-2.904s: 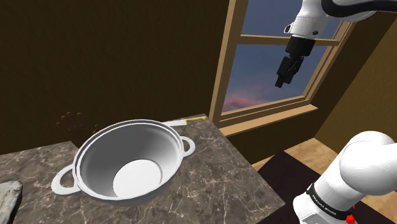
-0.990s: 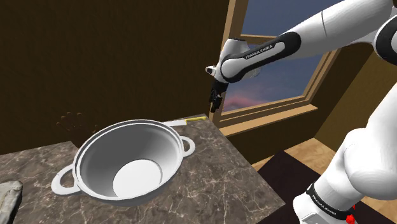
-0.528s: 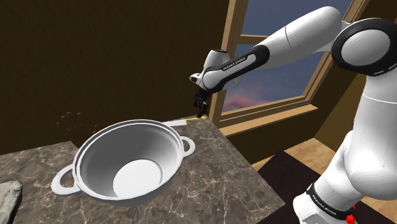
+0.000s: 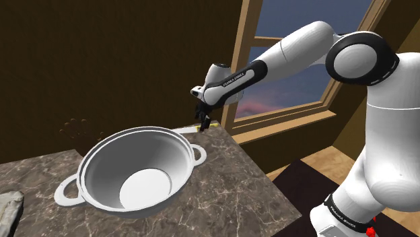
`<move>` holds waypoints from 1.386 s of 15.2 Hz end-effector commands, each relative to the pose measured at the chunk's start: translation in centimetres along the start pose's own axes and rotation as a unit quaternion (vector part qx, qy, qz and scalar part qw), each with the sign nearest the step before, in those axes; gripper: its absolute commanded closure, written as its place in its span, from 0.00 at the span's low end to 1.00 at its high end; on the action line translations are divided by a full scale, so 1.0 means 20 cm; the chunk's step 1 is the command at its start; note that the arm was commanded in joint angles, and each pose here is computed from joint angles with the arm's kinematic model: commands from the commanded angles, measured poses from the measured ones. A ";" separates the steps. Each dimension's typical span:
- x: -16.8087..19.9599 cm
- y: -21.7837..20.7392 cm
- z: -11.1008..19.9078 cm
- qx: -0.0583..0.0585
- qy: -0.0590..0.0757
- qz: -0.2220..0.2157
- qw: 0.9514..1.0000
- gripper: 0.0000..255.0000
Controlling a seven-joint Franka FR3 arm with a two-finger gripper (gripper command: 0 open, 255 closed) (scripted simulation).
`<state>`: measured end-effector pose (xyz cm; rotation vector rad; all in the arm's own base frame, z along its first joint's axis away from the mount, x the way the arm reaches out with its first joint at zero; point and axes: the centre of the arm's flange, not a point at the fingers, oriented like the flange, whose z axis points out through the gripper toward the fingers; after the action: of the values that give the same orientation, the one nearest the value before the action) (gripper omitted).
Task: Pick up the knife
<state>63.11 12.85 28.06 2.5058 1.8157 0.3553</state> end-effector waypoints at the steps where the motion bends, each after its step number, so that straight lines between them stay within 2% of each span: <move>1: -0.01 -0.01 0.06 0.000 0.000 -0.001 1.000 0.00; 4: -0.02 -0.02 0.10 0.000 0.000 -0.001 1.000 0.00; 5: -0.02 -0.01 0.10 0.000 0.000 -0.001 1.000 1.00; 14: -0.02 -0.02 0.10 0.000 0.000 -0.001 1.000 1.00; 21: 0.02 0.01 -0.08 0.000 0.000 -0.001 1.000 1.00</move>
<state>63.11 12.90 29.28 2.5043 1.8167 0.3571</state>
